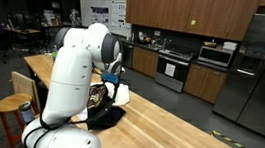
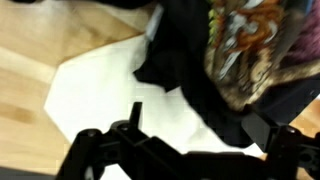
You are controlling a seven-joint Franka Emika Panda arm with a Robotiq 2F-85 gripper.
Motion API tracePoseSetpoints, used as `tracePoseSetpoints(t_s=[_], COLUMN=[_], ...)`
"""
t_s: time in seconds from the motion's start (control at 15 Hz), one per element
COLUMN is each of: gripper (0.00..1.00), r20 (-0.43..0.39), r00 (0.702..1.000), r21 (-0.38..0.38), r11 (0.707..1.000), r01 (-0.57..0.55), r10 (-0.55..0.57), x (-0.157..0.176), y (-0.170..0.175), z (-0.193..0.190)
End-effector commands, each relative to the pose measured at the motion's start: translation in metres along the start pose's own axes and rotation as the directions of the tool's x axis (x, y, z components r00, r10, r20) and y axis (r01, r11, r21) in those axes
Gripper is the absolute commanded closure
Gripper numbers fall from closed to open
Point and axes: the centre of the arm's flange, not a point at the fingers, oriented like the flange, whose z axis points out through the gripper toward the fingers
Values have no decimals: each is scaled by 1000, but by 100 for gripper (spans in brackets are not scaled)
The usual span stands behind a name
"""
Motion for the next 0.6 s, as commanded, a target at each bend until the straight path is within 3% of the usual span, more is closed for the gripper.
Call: tracePoseSetpoints(t_s=[0.0,0.13,0.33,0.53], gripper=[0,0,0,0], r20=[-185,-228,-153,-80], r00=[982,970,960,943], r21=[-59,-47,15,17], r11=[997,995,972,947], r01=[-43,-92,-234,-322], r10=[31,79,233,322], x=[41,56,60,53], y=[36,51,64,69], z=[8,22,57,86])
